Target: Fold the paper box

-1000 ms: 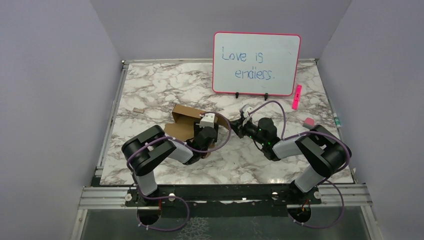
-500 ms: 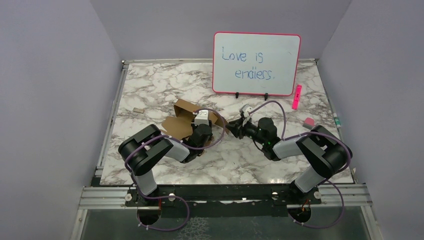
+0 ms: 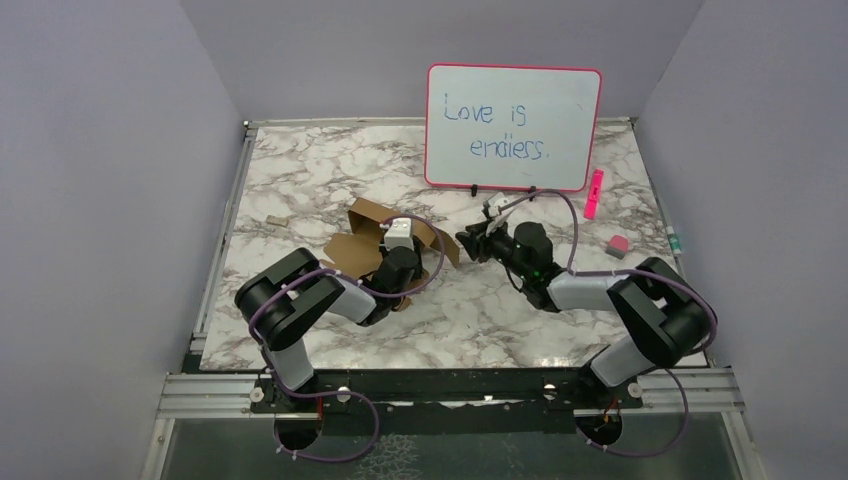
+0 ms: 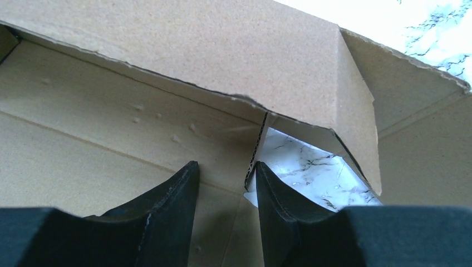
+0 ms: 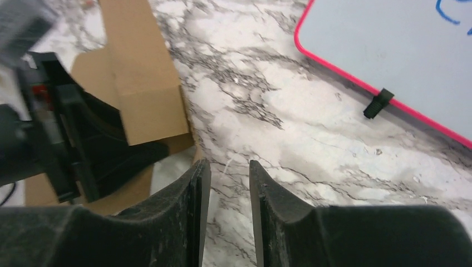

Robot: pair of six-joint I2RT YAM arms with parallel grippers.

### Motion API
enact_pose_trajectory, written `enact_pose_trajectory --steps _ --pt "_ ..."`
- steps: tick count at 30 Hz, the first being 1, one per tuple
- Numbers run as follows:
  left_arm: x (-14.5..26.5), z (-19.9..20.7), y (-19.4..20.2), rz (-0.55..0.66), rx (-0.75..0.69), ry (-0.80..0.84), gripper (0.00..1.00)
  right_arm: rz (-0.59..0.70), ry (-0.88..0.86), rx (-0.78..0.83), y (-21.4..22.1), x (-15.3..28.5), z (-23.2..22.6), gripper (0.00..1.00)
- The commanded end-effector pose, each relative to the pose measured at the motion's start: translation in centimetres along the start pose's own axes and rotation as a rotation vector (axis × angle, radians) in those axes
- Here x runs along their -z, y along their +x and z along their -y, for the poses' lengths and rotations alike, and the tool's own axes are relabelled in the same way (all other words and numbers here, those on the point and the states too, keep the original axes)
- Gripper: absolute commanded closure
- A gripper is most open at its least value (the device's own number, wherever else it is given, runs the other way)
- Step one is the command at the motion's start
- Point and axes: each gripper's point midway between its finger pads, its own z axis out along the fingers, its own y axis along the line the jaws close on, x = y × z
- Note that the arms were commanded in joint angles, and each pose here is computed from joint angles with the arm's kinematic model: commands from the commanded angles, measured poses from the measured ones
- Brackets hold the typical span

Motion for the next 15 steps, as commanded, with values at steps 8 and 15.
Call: enact_pose_trajectory --steps 8,15 --pt "0.7 0.0 3.1 -0.105 0.025 0.049 0.55 -0.180 -0.150 -0.075 5.4 -3.3 -2.0 0.68" --pt "0.8 -0.1 3.3 -0.110 0.035 0.052 0.55 -0.181 -0.300 -0.122 5.5 -4.4 -4.5 0.69"
